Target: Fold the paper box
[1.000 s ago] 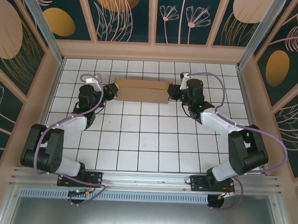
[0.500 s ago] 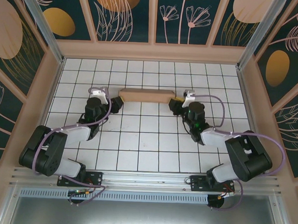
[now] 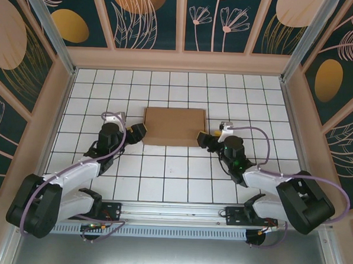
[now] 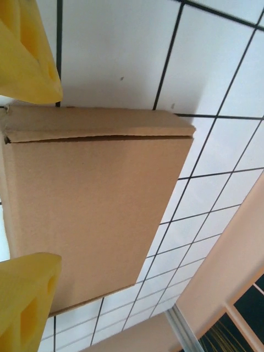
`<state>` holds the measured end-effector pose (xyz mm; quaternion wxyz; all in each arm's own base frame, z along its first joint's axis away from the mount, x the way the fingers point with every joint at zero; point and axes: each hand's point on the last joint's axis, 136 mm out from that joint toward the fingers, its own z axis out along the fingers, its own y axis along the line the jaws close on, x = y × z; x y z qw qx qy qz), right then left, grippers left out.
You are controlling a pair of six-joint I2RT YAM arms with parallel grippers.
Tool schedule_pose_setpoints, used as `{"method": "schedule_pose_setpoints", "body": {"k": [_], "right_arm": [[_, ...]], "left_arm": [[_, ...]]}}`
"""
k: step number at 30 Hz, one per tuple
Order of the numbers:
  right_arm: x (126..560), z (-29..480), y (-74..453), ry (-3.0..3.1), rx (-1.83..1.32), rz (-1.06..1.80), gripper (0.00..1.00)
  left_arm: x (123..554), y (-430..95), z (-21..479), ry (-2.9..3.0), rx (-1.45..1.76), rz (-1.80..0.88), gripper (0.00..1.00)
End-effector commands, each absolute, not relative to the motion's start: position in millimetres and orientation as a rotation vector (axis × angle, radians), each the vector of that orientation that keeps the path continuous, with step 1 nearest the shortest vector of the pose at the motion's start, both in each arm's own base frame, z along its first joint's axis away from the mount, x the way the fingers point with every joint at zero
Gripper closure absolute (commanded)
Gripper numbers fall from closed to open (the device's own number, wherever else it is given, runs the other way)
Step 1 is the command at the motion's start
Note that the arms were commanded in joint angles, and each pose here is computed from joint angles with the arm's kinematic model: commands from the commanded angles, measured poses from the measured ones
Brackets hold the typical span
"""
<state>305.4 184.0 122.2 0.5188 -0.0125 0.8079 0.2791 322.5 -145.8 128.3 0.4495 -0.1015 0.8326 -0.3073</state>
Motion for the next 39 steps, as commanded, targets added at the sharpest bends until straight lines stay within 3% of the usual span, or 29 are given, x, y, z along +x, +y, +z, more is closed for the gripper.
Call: {"method": "schedule_pose_setpoints", "body": {"k": [1,6,11,22,28,35,39], "right_arm": [[309,123,175,1.977,-0.008,0.619,0.19],[320,122,164,2.059,0.073,0.754,0.23],[333,108,181,2.202,0.007,0.822,0.29],[369,57,203,2.371,0.048,0.851,0.56],[395,51,202,2.387,0.065,0.792,0.62],[413,45,198,2.412,0.093,0.765,0.62],[414,52,194,2.398,0.093,0.738,0.51]], "left_arm": [[332,-142,136,2.081,-0.205,-0.657,0.28],[351,-152,137,2.117,-0.136,-0.676,0.29],[365,-163,118,2.168,-0.125,-0.779,0.37],[377,-187,85,2.218,-0.154,-0.944,0.53],[401,-196,85,2.218,-0.141,-0.942,0.61],[425,-189,71,2.255,-0.184,-0.880,0.56],[426,-184,74,2.252,-0.195,-0.860,0.44]]}}
